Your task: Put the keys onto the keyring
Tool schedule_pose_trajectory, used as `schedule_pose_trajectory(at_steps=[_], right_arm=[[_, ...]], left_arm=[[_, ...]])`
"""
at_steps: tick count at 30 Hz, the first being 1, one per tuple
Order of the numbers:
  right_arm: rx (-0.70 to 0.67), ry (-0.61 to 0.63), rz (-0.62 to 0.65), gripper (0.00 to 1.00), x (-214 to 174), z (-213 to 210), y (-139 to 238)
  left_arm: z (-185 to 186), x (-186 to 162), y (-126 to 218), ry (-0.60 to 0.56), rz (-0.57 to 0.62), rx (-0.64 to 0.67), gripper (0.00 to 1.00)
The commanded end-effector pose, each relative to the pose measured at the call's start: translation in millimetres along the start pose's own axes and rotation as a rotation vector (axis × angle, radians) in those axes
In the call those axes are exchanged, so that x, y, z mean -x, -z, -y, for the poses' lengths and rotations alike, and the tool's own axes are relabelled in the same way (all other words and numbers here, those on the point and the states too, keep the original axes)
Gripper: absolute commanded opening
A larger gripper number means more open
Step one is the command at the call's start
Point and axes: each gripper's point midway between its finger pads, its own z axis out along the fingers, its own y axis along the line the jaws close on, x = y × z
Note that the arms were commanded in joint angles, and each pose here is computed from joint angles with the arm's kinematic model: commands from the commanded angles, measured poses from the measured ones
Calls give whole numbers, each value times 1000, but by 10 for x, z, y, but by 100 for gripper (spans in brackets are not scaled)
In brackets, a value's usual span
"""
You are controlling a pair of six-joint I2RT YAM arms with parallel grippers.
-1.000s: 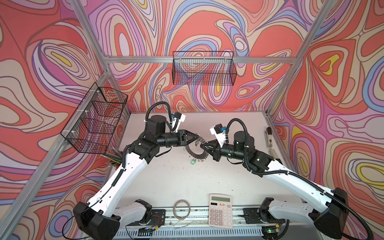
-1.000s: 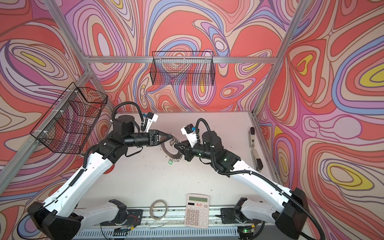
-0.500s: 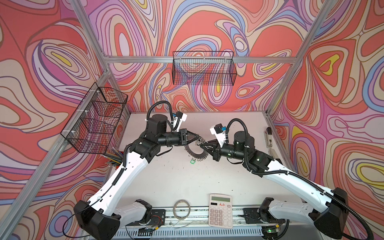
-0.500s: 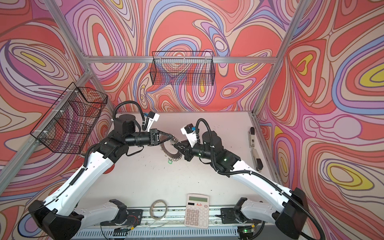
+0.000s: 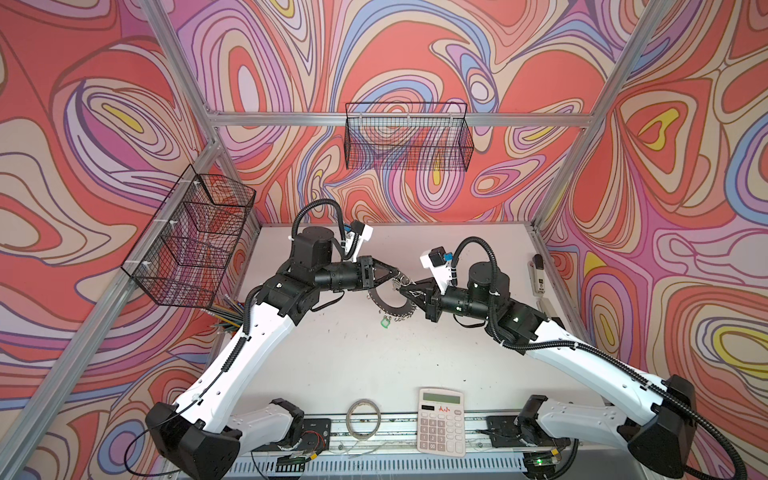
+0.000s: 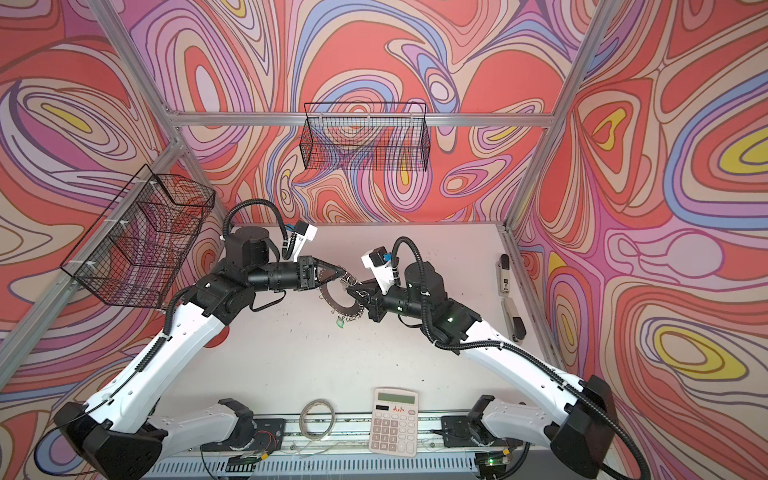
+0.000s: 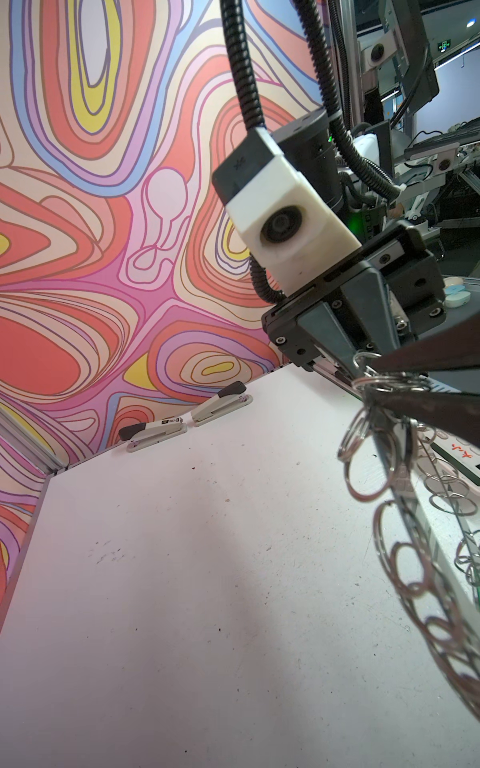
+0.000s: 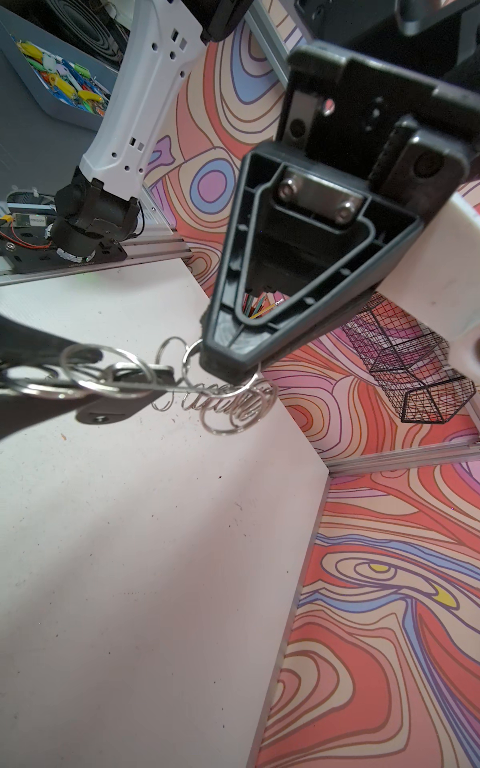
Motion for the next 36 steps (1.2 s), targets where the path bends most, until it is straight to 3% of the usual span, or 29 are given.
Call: schedule_pose_trajectory(at_steps=[1, 6, 12, 16, 20, 28, 36], right_arm=[[17, 23, 32, 0, 75, -59, 37], [17, 24, 31, 0, 67, -56, 32], [-3, 34, 34, 0, 119, -39, 41], [-48, 64, 44, 39, 261, -34, 126], [-65, 106, 55, 57, 409, -82, 207], [-110, 169, 6, 64, 523, -15, 122], [-115, 207, -58, 66, 460, 35, -45]], left_arm=[[88, 67, 33, -31, 18, -6, 14], [77, 80, 40, -27, 24, 7, 0], [44, 74, 88, -22, 29, 68, 0], [-41, 13, 144, -75, -2, 237, 0], [-99, 31, 173, -108, 1, 339, 0], [-7, 79, 121, -167, -21, 398, 0], [-6, 95, 94, -146, -47, 418, 0]])
